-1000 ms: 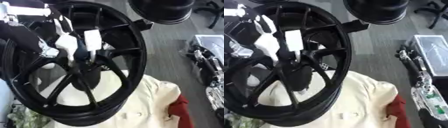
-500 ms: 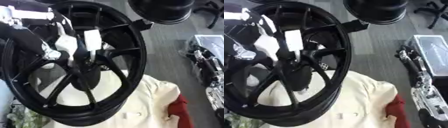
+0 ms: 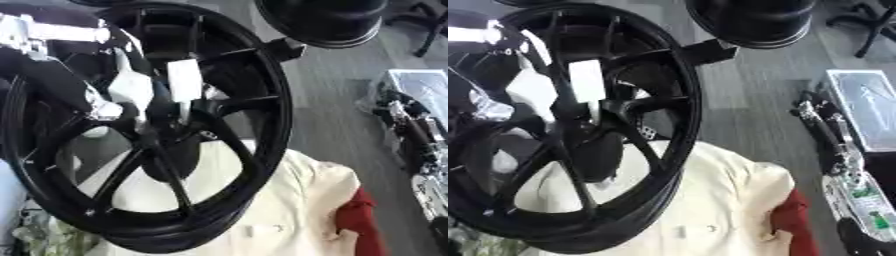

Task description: Pull the pin out of the wheel hub.

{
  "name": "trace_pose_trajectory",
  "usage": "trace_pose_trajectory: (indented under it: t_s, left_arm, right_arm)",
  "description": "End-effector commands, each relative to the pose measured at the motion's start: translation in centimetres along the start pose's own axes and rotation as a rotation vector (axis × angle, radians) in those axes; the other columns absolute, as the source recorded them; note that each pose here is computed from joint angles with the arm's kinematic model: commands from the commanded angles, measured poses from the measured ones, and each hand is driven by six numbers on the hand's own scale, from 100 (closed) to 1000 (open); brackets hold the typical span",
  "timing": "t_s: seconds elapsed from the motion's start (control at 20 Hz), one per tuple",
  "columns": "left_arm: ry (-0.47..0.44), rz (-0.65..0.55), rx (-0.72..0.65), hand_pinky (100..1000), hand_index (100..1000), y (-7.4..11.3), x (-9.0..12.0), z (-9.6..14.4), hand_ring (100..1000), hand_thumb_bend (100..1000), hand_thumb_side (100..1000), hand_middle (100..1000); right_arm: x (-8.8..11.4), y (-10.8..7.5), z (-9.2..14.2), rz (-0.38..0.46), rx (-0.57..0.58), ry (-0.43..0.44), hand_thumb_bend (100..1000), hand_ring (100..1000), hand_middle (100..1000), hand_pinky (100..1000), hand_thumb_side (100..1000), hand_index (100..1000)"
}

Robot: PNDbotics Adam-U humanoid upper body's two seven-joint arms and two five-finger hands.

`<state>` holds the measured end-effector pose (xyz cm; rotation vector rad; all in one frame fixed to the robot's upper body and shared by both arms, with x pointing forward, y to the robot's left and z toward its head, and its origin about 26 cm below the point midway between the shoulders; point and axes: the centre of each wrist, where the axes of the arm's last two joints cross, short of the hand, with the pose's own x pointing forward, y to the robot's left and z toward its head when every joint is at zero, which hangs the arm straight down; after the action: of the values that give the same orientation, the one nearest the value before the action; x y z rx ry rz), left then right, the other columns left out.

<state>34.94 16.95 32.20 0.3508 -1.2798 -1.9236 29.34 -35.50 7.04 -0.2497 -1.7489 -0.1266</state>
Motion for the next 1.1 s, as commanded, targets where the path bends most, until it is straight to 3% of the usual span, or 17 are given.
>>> trace_pose_trajectory:
  t_s: [0.05, 0.3, 0.6, 1.1]
  left_arm:
    - [0.021, 0.009, -0.005, 708, 802, 0.55, 0.15, 0.6, 618, 346, 342, 753]
    - [0.028, 0.018, -0.013, 707, 798, 0.39, -0.03, 0.31, 619, 317, 263, 750]
    - [0.036, 0.026, -0.018, 707, 791, 0.32, -0.32, 0.15, 620, 283, 100, 749]
    - [0.044, 0.021, -0.011, 696, 772, 0.4, -0.42, -0.01, 610, 263, 100, 711]
  right_arm:
    - [0.43, -0.33, -0.25, 0.011, -0.005, -0.014, 100, 760, 691, 932, 535, 837]
    - [0.41, -0.23, -0.26, 0.007, -0.003, -0.014, 100, 761, 691, 933, 538, 837]
    - [0.45, -0.16, -0.27, 0.007, 0.001, -0.017, 100, 761, 691, 934, 540, 837]
    - [0.29, -0.02, -0.21, 0.004, 0.008, -0.011, 100, 762, 691, 936, 547, 837]
